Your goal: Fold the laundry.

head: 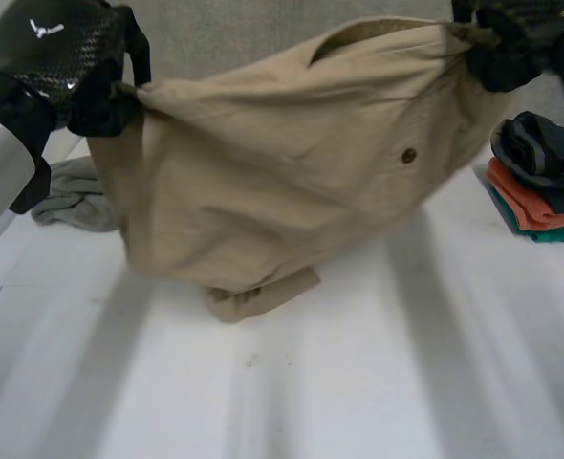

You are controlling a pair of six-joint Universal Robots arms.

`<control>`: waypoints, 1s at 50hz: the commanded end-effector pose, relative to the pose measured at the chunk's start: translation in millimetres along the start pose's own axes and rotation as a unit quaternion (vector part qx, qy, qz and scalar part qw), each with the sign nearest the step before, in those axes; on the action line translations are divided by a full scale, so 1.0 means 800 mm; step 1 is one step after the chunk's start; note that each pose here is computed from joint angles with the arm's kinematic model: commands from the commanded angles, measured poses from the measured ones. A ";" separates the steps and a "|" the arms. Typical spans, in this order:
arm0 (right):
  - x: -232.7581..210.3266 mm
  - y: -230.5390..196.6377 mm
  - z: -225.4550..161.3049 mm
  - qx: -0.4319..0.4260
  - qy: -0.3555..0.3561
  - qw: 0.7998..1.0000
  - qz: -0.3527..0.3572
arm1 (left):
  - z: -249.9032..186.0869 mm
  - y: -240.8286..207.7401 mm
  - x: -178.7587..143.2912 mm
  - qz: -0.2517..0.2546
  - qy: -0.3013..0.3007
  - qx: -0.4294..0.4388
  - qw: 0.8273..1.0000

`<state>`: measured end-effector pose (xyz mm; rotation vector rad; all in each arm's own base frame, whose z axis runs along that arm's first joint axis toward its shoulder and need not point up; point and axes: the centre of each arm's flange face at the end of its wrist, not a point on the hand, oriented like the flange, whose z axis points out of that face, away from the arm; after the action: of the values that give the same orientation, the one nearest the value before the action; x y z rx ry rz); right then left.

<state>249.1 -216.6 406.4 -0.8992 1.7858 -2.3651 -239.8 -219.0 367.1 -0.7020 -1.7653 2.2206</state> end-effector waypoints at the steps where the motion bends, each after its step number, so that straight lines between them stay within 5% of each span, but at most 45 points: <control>1: -0.010 0.037 0.014 -0.090 -0.041 0.995 -0.019 | 0.017 0.051 0.009 -0.035 0.047 -0.078 0.995; 12: -0.066 0.151 0.081 -0.190 -0.072 0.974 -0.096 | 0.116 0.143 0.008 -0.024 0.056 -0.126 0.990; 15: -0.060 0.149 0.118 -0.138 -0.014 0.985 -0.098 | 0.147 0.134 0.001 0.001 0.043 -0.083 0.996; 19: -0.036 0.105 0.166 0.015 0.088 0.992 -0.094 | 0.210 0.058 -0.023 0.054 -0.018 0.116 0.992; 25: -0.003 0.015 0.192 0.281 0.206 0.933 -0.093 | 0.225 -0.043 -0.047 0.080 -0.083 0.337 0.934; 27: 0.000 0.000 0.189 0.316 0.210 0.920 -0.094 | 0.218 -0.069 -0.045 0.082 -0.089 0.381 0.917; 30: 0.000 -0.009 0.187 0.329 0.205 0.917 -0.093 | 0.210 -0.082 -0.043 0.080 -0.088 0.388 0.914; 40: -0.032 0.061 0.187 0.231 0.146 0.958 -0.089 | 0.200 0.029 -0.021 0.061 -0.052 0.253 0.964; 50: -0.113 0.235 0.166 0.041 0.023 0.994 -0.099 | 0.138 0.189 0.029 0.037 -0.001 0.048 0.998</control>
<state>329.5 -359.2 313.2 -0.8585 1.3829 -2.8212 -301.1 -362.8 313.4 -0.6625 -1.3622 2.5363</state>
